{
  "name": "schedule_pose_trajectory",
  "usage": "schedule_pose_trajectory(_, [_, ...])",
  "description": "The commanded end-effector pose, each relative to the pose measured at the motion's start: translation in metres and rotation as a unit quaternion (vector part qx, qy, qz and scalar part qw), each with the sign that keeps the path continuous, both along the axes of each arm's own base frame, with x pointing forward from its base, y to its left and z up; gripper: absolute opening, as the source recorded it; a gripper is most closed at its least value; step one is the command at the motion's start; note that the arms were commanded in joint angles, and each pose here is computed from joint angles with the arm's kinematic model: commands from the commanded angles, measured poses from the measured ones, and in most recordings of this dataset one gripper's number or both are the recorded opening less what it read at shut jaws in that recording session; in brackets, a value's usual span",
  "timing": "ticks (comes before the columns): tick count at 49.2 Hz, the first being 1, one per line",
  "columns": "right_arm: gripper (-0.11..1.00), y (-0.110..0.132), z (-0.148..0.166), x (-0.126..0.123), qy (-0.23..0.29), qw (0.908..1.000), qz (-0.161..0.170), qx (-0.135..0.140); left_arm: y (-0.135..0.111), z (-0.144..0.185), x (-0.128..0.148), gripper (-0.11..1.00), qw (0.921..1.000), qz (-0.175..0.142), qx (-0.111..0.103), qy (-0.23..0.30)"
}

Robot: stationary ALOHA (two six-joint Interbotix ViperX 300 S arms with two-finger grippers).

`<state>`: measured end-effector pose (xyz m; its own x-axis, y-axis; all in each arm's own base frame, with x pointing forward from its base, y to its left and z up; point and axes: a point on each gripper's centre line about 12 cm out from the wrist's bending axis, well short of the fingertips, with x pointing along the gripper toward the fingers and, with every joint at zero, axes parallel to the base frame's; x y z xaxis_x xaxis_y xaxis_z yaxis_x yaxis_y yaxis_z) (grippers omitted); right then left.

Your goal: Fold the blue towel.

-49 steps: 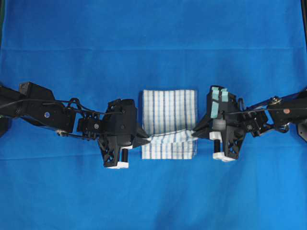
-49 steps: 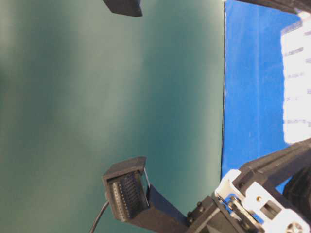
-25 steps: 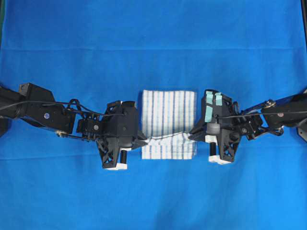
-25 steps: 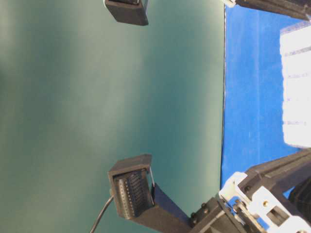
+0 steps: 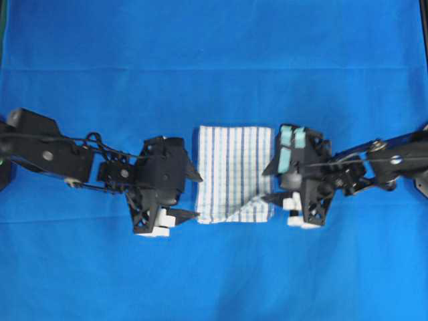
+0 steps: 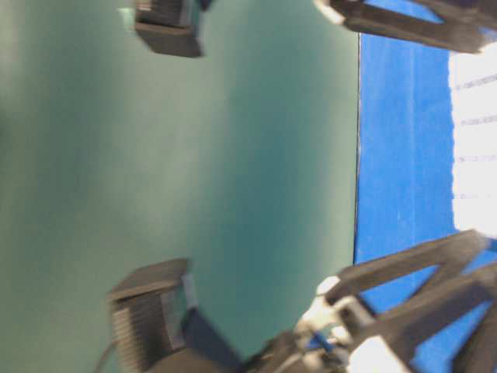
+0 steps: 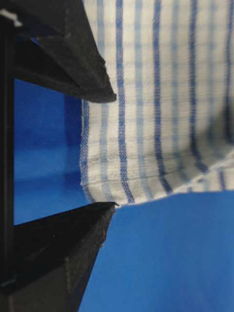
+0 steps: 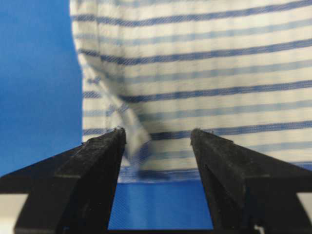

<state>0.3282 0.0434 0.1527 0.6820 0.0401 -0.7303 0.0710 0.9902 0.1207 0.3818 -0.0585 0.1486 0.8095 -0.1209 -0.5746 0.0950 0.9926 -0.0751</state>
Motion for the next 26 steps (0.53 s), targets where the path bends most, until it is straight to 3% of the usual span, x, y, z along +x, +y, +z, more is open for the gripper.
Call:
schedule_pose_trajectory(1, [0.61,-0.002,0.031,0.000,-0.034,0.9994,-0.004,-0.005,0.002,0.026,-0.005,0.75,0.9998,-0.002,0.002,-0.020])
schedule_pose_trajectory(14, [0.61,-0.015,0.075,-0.035,-0.076,0.9964,-0.015,-0.034,0.015,0.060,-0.034,0.74,0.9984,-0.003,0.018,-0.053])
schedule_pose_trajectory(26, [0.61,-0.022,0.102,-0.077,-0.140,0.9894,-0.015,-0.034,0.028,0.089,-0.077,0.75,0.9935,0.009,0.016,-0.112])
